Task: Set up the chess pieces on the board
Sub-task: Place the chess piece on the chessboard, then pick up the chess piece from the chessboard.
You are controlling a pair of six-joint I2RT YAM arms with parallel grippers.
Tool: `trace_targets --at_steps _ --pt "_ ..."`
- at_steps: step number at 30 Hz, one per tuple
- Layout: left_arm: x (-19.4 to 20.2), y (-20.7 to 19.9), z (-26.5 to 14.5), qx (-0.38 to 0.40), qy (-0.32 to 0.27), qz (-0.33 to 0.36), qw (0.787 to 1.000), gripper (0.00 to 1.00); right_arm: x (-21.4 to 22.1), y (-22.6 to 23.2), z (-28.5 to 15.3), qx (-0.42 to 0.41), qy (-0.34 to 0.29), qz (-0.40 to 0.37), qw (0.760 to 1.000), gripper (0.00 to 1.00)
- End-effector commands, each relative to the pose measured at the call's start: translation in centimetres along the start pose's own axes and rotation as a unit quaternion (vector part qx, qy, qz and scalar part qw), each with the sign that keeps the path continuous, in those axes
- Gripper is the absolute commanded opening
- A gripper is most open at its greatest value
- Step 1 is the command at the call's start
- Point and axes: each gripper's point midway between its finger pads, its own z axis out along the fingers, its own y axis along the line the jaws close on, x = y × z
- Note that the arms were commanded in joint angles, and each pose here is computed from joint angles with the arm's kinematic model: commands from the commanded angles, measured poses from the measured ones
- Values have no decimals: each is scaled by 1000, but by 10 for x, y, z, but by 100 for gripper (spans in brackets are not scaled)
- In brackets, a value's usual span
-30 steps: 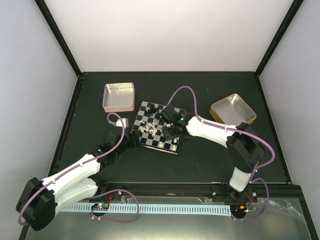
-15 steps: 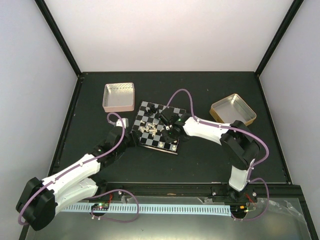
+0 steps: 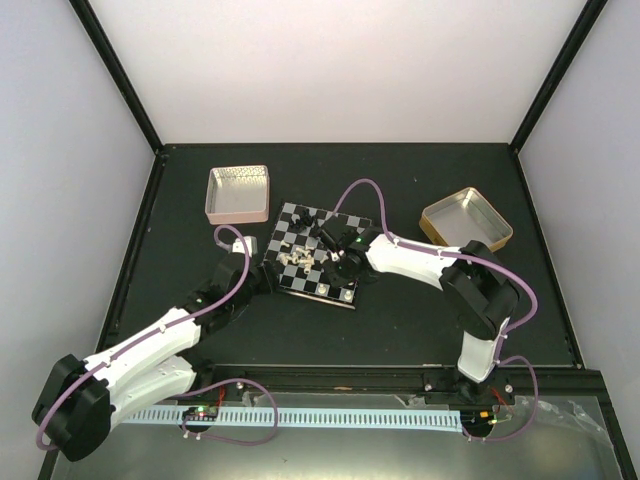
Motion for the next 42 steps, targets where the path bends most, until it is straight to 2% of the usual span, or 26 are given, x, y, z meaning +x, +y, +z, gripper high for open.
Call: trace_targets --at_steps 1,11,19,29,42 --pt "-16 -8 -1 4 -16 -7 1000 61 6 0 -2 4 11 3 1000 14" --pt "-16 -8 -1 3 -16 -7 1000 62 -34 2 -23 11 -64 56 996 34" --pt "-17 -8 -2 4 -17 -8 1000 61 -70 -3 -18 31 -118 101 987 38" --pt "-16 -7 -2 3 -17 -8 1000 61 -83 -5 11 64 -95 89 989 39" --pt "-16 -8 -2 3 -18 -9 1000 62 -64 -12 33 87 -48 51 994 38"
